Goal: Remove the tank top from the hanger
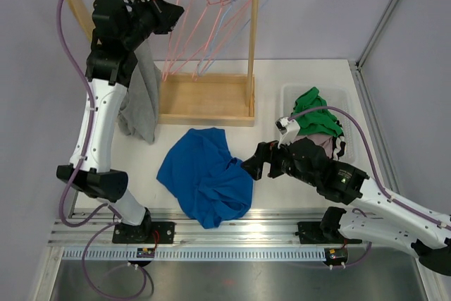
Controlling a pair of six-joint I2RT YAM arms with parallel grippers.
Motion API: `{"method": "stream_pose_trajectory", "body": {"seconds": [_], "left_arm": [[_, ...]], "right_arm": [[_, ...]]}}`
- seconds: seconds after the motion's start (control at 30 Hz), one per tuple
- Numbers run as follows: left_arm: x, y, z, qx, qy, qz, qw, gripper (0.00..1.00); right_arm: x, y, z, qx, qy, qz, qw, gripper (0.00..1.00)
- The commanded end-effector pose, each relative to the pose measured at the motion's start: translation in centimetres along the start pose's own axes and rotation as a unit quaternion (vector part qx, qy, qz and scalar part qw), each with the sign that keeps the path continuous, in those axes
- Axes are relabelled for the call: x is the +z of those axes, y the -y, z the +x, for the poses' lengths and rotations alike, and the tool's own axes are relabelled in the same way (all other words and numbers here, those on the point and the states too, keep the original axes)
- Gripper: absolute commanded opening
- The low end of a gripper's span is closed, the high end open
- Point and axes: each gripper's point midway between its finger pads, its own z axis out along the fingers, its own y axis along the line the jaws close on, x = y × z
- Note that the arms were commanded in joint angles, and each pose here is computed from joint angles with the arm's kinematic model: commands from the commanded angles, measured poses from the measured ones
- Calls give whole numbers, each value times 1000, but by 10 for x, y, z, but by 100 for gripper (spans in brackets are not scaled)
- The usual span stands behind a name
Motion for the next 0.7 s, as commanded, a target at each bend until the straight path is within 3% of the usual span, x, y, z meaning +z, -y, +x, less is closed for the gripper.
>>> {"method": "stream_pose_trajectory", "body": {"seconds": [0.0,0.2,0.5,0.63,0.67], "left_arm": [[8,20,-17,19,6,64,998,0],[40,3,-4,2,-9,77,997,0],[42,-6,27,-21,-48,77,996,0],[35,-3,26,-18,-49,77,996,14],[33,-1,23,-15,-46,80,996,25]], "right_arm": [[-5,1,-5,4,12,6,1000,99],[-5,-1,-2,7,5,2,1000,99],[4,-1,5,3,-8,1,1000,99],[19,-8,15,-13,-34,-19,999,100],[24,-10,16,-20,-38,-22,999,99]]}}
